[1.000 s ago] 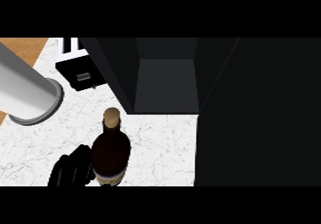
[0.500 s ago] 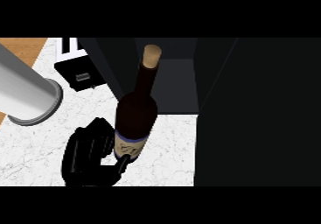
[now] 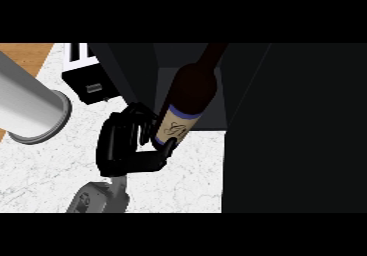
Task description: Pick up the wine, place it into the cabinet and close the cabinet
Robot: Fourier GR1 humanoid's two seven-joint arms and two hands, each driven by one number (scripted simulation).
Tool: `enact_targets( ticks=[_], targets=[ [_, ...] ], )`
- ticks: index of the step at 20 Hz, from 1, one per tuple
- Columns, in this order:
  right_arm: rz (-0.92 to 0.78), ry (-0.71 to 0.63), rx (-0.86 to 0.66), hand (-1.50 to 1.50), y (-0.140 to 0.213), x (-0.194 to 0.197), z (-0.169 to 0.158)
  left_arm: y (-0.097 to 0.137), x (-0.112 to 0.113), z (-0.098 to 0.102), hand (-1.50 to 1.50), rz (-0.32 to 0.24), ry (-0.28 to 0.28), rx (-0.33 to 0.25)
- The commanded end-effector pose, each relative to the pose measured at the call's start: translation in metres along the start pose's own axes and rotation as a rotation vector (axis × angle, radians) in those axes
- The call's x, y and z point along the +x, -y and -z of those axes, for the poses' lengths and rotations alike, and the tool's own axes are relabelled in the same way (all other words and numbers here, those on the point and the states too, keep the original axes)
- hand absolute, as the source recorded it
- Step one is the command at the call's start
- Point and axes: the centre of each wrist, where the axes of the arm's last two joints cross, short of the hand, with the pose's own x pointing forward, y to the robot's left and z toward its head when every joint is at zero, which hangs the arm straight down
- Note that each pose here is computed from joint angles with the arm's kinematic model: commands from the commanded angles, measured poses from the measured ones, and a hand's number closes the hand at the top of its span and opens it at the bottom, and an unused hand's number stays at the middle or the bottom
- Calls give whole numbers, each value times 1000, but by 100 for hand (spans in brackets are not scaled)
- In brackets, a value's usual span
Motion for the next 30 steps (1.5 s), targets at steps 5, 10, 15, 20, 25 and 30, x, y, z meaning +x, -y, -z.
enact_targets(
  ticks=[5,10,15,20,25,30],
  targets=[
    [-5,26,2,-150,9,20,-3,26,-22,29,150,155,-34,-30],
    [2,26,-18,-150,25,-2,0,35,-49,4,150,160,-50,-30],
    [-15,-5,23,-150,-9,2,4,43,-45,35,150,140,-90,42],
    [-19,9,1,-150,2,8,0,32,-75,36,150,166,-94,59],
    [-15,-1,17,-150,5,5,-5,17,-84,28,150,151,-137,73],
    [6,15,-4,-150,-8,13,-5,11,-108,4,150,122,-142,103]
  ],
)
